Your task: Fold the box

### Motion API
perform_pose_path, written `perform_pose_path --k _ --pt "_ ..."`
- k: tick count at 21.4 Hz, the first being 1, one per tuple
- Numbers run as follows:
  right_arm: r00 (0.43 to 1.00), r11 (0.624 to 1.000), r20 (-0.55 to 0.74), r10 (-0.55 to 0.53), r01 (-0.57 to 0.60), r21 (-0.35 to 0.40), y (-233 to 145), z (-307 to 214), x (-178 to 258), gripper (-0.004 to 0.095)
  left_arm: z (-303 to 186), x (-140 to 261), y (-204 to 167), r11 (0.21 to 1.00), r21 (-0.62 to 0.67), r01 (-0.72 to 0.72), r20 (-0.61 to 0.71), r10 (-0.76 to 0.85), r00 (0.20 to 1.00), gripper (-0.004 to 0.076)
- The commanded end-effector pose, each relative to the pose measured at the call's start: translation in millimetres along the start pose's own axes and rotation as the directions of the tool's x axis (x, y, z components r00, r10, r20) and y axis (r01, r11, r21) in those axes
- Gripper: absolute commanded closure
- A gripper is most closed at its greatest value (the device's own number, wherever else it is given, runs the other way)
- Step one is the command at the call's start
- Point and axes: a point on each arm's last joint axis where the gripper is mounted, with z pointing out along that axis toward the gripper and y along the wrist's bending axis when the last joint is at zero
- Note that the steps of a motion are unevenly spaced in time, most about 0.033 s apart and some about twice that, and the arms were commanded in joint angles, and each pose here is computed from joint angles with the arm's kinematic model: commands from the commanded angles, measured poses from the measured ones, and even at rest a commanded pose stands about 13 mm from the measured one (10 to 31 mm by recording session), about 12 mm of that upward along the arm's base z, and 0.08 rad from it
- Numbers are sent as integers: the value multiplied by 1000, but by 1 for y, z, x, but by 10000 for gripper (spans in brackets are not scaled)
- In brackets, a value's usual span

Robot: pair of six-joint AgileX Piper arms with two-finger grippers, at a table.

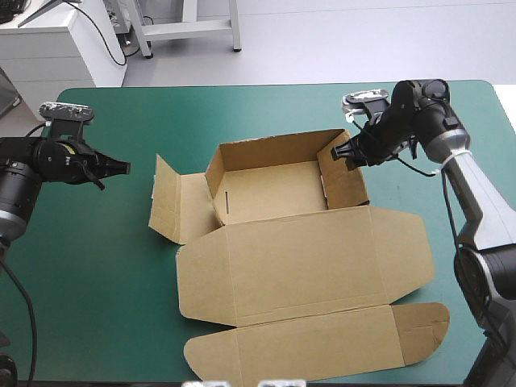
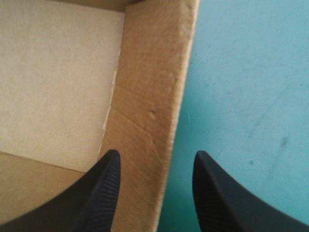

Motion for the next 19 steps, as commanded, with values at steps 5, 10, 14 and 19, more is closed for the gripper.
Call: perform_pose_path --k 5,10,14,19 --pt "1000 998 -12 -20 19 -52 0 10 -2 465 -19 -8 2 1000 -12 -3 82 4 997 715" --pt "997 998 -72 -10 6 -59 -5 37 -4 470 -19 -7 2 1000 -6 0 73 0 997 715" --pt "996 998 -94 -6 0 -59 -7 49 -4 720 -19 -7 2 1000 -7 0 75 0 997 715" --pt "996 998 -85 12 -17 -58 -7 49 -5 922 -19 -7 0 1000 17 16 70 -17 997 715"
